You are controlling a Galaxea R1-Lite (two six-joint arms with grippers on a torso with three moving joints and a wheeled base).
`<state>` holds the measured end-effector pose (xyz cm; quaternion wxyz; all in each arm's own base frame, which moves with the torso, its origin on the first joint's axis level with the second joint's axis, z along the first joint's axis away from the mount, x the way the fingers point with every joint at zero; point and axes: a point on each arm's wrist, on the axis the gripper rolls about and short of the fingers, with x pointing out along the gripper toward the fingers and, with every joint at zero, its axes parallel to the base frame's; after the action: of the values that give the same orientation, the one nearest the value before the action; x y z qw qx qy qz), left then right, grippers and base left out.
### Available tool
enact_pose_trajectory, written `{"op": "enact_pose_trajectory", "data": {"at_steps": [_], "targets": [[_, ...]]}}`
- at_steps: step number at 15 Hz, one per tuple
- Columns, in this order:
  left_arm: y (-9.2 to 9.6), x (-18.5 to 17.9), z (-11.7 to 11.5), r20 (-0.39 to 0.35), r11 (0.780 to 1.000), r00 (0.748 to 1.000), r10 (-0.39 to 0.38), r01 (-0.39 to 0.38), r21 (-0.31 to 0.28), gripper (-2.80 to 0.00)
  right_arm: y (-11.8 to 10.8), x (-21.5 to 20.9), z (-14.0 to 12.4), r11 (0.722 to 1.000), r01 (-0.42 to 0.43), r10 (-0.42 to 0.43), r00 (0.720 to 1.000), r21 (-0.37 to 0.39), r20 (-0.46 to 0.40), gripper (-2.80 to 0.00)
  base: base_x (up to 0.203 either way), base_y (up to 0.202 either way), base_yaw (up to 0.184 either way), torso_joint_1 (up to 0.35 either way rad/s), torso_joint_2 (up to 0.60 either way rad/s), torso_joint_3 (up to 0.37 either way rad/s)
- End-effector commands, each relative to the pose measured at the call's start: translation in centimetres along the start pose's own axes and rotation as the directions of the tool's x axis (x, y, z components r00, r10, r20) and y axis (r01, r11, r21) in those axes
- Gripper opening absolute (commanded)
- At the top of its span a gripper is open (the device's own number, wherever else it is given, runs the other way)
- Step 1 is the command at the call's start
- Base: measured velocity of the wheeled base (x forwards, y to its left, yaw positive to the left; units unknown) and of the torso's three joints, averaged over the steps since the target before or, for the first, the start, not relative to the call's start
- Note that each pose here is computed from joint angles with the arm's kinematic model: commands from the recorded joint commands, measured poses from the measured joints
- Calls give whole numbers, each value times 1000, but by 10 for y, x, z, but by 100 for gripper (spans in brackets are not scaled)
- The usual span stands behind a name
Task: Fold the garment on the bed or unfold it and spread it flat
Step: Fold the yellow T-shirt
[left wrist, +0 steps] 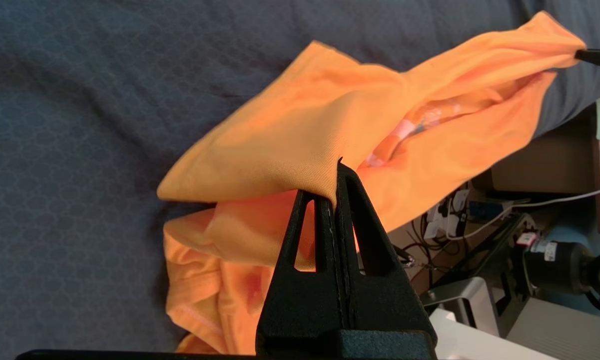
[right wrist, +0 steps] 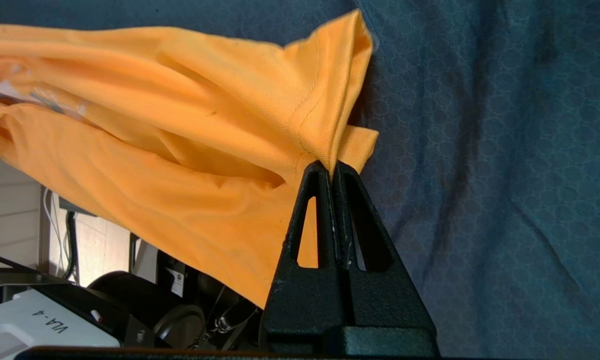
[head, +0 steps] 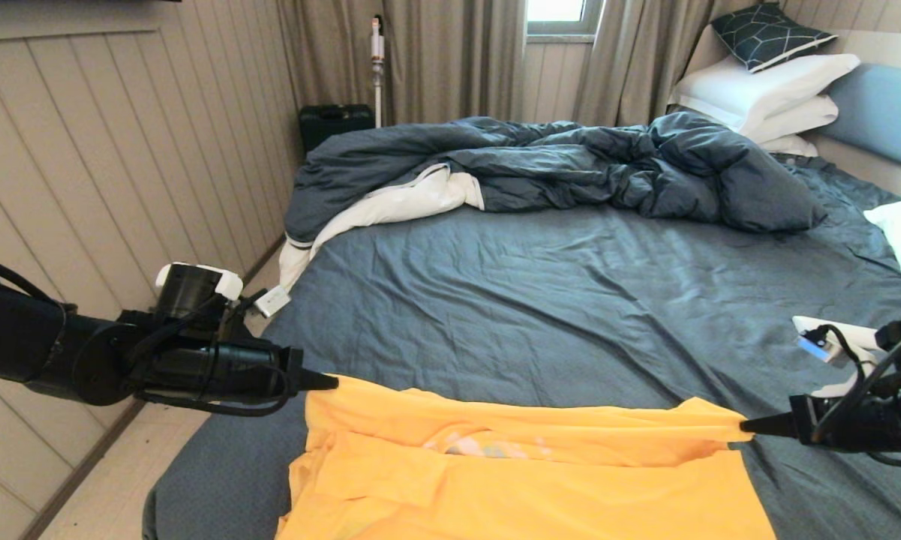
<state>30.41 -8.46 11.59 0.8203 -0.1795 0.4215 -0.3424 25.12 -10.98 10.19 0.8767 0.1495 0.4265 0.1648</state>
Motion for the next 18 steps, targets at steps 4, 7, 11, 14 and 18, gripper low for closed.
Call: {"op": "enact_pose_trajectory", "data": {"at_steps": [4, 7, 11, 14, 18], "targets": [[-12, -17, -3, 33, 1000, 999, -11, 10, 23, -280, 5, -12, -3, 1000, -5, 6, 999, -8, 35, -280, 0, 0, 0, 0, 0, 0], [-16, -27, -5, 50, 1000, 999, -10, 9, 28, -280, 7, -16, -7, 1000, -20, 20, 999, -8, 43, -280, 0, 0, 0, 0, 0, 0], [-20, -34, -15, 42, 999, 999, -26, 25, 25, -280, 9, -21, -15, 1000, -29, 30, 998, -8, 52, -280, 0, 0, 0, 0, 0, 0], [-17, -33, -24, 19, 1000, 1000, -23, 23, 9, -280, 5, -21, -20, 1000, -25, 25, 999, -3, 46, -280, 0, 0, 0, 0, 0, 0], [-10, -26, -34, -5, 999, 999, -32, 32, -7, -280, 2, -16, -27, 999, -31, 31, 999, 14, 22, -280, 0, 0, 0, 0, 0, 0]]}}
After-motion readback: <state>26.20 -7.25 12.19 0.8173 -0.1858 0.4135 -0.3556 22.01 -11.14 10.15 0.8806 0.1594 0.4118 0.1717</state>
